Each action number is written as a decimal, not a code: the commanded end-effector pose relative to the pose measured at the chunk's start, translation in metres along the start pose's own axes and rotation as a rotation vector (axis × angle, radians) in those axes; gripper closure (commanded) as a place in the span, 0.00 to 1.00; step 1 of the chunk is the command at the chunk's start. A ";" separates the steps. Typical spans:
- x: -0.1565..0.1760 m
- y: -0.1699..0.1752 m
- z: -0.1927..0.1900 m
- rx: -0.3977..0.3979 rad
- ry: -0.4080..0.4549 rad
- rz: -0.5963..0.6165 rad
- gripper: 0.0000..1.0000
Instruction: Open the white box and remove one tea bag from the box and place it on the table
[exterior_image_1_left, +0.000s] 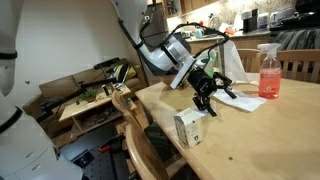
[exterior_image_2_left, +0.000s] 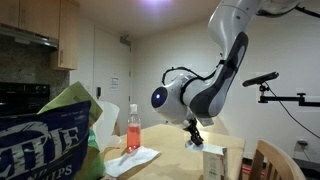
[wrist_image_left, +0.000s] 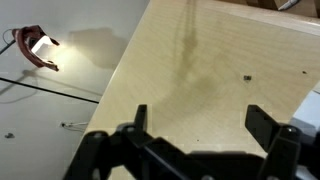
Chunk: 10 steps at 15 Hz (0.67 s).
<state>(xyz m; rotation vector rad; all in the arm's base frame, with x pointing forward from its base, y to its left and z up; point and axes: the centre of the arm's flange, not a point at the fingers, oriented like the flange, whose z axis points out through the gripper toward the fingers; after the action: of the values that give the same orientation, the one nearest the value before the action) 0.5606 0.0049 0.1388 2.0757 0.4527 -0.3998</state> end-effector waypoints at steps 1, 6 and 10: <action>-0.051 0.004 -0.028 -0.045 0.034 0.127 0.00; -0.102 -0.003 -0.060 -0.054 0.085 0.285 0.02; -0.132 -0.017 -0.074 -0.054 0.122 0.337 0.35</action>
<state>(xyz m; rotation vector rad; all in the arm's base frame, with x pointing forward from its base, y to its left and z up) 0.4800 0.0510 0.2040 2.0883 0.2057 -0.1146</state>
